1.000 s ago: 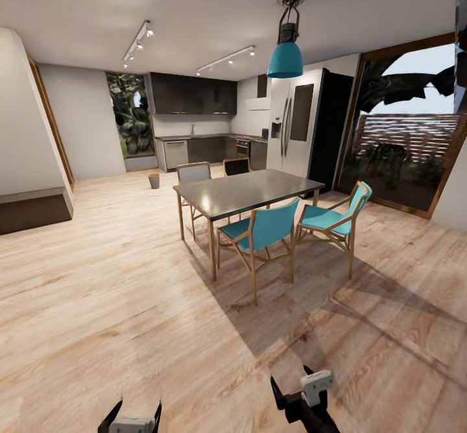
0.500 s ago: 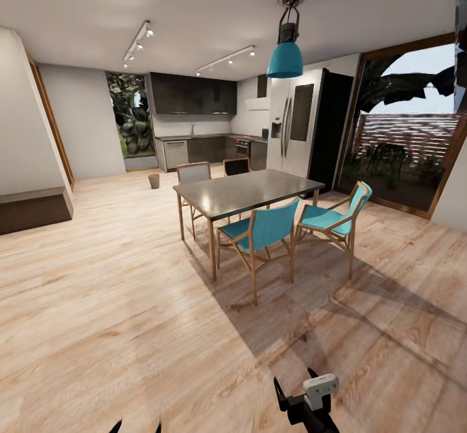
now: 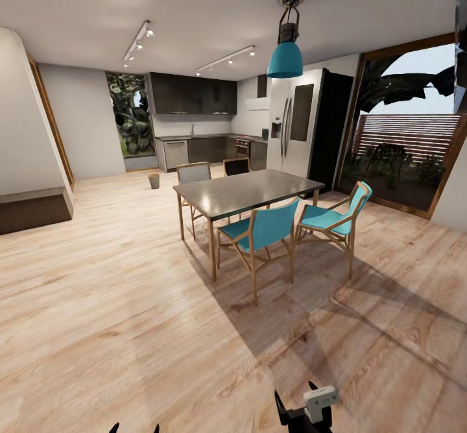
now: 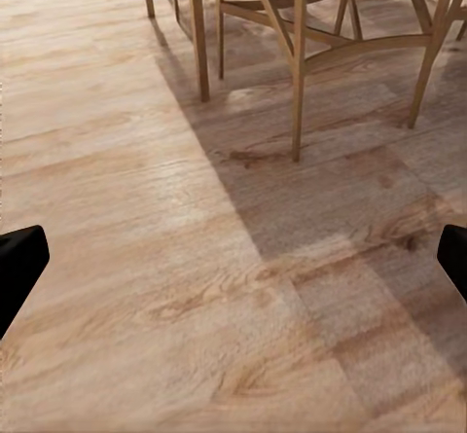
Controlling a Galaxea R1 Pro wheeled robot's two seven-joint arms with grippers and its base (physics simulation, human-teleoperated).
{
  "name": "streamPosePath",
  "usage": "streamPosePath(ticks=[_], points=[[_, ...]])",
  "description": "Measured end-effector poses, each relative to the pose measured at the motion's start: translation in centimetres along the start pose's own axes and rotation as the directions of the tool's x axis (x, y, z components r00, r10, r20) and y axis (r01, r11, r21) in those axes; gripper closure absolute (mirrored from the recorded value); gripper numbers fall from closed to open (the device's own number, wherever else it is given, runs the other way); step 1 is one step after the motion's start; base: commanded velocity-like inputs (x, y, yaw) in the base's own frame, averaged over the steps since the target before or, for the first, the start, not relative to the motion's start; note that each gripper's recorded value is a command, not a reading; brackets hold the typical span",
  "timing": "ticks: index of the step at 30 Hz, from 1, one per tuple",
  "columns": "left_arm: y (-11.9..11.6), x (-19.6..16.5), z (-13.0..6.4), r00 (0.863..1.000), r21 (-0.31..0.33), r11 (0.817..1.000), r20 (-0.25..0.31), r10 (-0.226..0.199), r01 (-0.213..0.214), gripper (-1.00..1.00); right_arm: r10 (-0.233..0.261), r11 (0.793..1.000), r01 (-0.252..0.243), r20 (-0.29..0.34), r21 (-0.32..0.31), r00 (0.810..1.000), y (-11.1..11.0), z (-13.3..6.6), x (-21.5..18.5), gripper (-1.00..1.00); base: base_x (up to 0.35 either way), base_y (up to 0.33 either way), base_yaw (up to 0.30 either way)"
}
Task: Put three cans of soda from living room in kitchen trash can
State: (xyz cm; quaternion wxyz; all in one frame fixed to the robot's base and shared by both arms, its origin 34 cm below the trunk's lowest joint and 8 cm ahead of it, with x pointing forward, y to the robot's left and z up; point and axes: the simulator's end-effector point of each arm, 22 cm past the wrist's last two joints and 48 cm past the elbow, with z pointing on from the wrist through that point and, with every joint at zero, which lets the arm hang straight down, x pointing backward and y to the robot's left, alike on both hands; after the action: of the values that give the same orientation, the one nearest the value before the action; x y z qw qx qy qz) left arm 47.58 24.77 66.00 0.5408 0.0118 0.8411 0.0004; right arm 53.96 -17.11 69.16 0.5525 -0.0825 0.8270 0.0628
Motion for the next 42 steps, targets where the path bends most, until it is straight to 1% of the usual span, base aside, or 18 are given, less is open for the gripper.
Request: streamPosePath(ticks=[7, 12, 17, 24, 36, 42], points=[[0.0, 0.0, 0.0, 1.000, 0.000, 1.000, 0.002, 0.000, 0.000, -1.00, 0.000, 1.000, 0.000, -0.002, -0.008, 1.000, 0.5, 0.0, 0.1, -1.00, 0.000, 0.000, 0.012], [-0.1, 0.0, 0.0, 1.000, 0.001, 1.000, 0.002, 0.004, -0.004, -1.00, 0.001, 1.000, -0.001, -0.001, -0.007, 1.000, 0.5, 0.0, 0.1, -1.00, 0.000, 0.000, 0.135], [-0.1, 0.1, 0.0, 1.000, 0.003, 1.000, 0.000, 0.009, -0.009, -1.00, -0.001, 1.000, 0.001, -0.002, -0.009, 1.000, 0.5, 0.0, 0.1, -1.00, 0.000, 0.000, 0.217], [-0.3, 1.1, -0.2, 1.000, 0.005, 1.000, -0.021, 0.006, -0.006, -1.00, -0.004, 1.000, 0.003, -0.005, -0.013, 1.000, 0.7, 0.0, 0.2, -1.00, 0.000, 0.000, 0.238], [-0.4, 1.4, -0.2, 1.000, 0.006, 1.000, -0.028, 0.007, -0.007, -1.00, -0.005, 1.000, 0.005, -0.017, -0.015, 1.000, 0.8, 0.0, 0.8, -1.00, 0.000, 0.000, 0.242], [-0.3, 1.5, -0.2, 1.000, 0.006, 1.000, -0.030, 0.007, -0.006, -1.00, -0.033, 0.999, 0.033, -0.026, -0.020, 0.999, 0.9, -0.1, 1.2, -1.00, 0.000, 0.000, 0.242]])
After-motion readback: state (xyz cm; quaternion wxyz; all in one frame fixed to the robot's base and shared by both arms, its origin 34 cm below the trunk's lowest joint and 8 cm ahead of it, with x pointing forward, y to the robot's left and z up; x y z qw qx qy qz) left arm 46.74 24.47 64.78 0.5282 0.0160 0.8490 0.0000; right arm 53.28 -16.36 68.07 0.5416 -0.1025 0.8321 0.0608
